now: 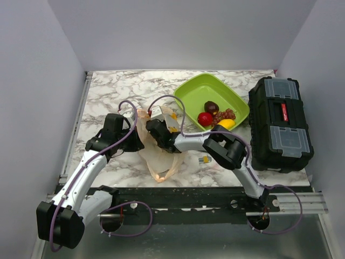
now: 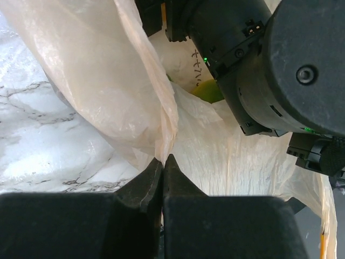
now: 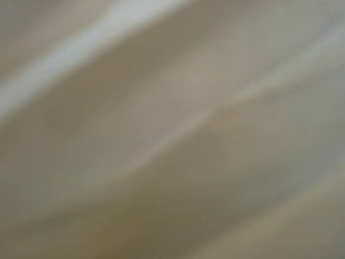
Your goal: Take the fake fruits out of the plastic bag
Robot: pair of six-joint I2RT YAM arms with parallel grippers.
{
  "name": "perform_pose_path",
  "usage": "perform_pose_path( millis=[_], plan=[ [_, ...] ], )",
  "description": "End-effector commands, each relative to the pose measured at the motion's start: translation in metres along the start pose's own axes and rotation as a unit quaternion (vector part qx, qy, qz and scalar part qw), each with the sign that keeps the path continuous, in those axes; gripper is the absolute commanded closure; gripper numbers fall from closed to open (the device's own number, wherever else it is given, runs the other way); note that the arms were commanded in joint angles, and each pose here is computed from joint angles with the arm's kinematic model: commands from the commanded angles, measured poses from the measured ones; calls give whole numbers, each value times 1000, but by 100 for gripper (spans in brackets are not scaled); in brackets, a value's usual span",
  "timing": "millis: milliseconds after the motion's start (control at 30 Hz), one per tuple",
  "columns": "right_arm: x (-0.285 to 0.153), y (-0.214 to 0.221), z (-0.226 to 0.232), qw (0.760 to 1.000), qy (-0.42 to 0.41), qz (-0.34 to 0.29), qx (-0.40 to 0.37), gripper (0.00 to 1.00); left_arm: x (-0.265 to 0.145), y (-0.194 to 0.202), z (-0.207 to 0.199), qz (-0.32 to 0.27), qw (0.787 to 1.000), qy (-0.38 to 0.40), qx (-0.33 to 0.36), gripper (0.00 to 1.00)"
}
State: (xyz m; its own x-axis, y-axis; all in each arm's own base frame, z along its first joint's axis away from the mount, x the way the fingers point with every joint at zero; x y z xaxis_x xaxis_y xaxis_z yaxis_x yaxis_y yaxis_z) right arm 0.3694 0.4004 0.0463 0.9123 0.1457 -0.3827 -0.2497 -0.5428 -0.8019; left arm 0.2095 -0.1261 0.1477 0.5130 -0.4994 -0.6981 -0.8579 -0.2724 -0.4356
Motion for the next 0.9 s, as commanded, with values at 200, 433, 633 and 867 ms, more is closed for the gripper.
perform_pose_path(
  millis=[200,433,633,867],
  plan=[
    [-7,-19,-1,999,-30,-29,22,62,-4,-5,-8,-9,1000,17,5,100],
    [-41,-30,-13,995,-79,-30,60,77,-3,-5,-7,-5,1000,17,4,100],
    [-75,-32,-1,979,-181,-21,90,80,-3,-5,-7,-6,1000,14,4,100],
    [-128,-37,16,934,-328,-33,135,82,-2,-5,-7,-4,1000,15,3,100]
  ],
)
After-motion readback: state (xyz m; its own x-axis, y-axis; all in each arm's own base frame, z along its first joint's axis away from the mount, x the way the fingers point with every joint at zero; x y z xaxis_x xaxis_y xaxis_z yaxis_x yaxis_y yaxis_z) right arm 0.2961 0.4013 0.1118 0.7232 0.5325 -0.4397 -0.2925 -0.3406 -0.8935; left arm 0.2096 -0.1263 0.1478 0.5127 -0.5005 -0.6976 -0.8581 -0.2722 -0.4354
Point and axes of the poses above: each gripper's point midway between its finger pads, its own x axis out along the fingers, its own z axis along the line the jaws close on, y = z × x, the point moved 2 cm from there along -x, back along the fingers, and after that the axes turned 13 degrees about -x, right-handed, at the moved point
